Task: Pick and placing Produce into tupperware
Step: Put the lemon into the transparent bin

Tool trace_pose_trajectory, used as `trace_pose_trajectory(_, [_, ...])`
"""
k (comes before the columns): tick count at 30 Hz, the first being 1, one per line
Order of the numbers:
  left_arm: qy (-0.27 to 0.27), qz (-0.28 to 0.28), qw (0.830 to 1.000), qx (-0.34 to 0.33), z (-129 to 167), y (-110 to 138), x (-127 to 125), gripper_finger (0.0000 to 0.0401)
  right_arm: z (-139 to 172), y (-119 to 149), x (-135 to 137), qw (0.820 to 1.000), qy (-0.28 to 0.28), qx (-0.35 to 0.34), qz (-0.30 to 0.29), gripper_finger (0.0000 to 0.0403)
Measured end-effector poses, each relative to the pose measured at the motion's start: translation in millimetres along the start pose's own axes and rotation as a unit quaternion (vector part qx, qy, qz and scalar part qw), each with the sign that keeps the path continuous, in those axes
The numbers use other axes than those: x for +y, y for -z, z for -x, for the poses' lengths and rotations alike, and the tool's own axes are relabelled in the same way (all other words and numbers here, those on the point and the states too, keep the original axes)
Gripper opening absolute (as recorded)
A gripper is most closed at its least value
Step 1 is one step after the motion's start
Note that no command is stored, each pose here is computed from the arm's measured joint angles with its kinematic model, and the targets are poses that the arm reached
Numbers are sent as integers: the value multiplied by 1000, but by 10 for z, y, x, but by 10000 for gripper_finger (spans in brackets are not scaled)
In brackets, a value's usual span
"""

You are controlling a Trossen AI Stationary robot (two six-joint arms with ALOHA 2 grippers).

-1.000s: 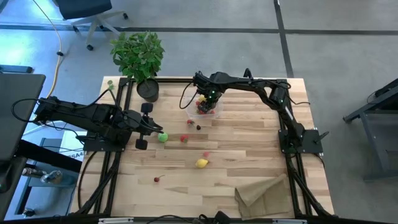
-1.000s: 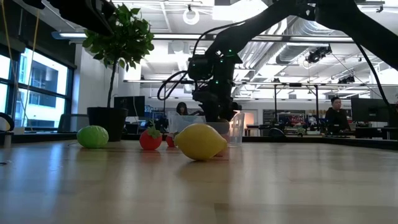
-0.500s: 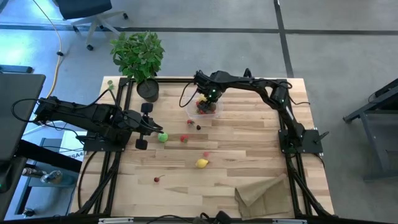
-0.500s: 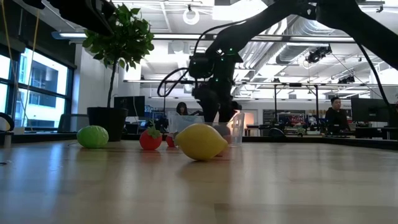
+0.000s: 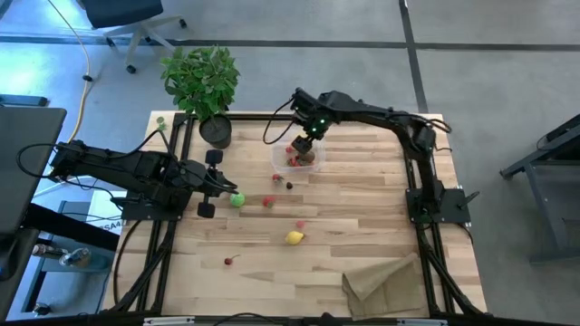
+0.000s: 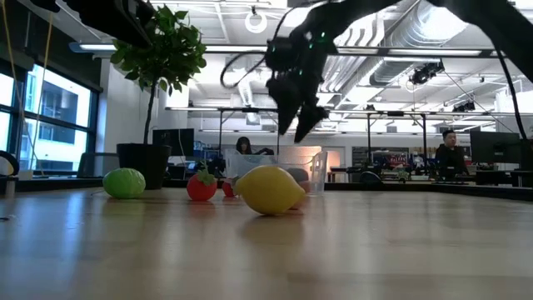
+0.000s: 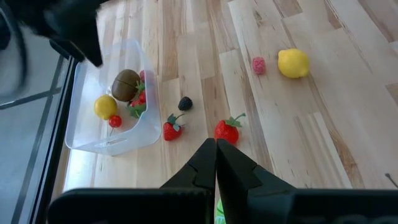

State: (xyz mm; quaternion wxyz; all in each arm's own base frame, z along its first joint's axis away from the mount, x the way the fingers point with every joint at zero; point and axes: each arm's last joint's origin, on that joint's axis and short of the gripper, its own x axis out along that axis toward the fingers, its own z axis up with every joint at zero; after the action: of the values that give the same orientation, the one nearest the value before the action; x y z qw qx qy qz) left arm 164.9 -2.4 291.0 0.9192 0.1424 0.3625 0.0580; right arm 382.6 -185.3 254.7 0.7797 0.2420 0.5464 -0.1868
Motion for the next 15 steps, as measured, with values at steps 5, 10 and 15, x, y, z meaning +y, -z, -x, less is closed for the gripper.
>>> trace_pose_trajectory(5, [0,0,1000,0,0,0,0,3,432,113,210,998,-17,-35,55,282])
trace_pose_trajectory(10, [0,0,1000,0,0,-1,0,3,857,291,499,990,-36,-78,112,282])
trace_pose_trajectory(15, [0,0,1000,0,0,0,0,3,1126,544,931,974,-62,-105,193,282])
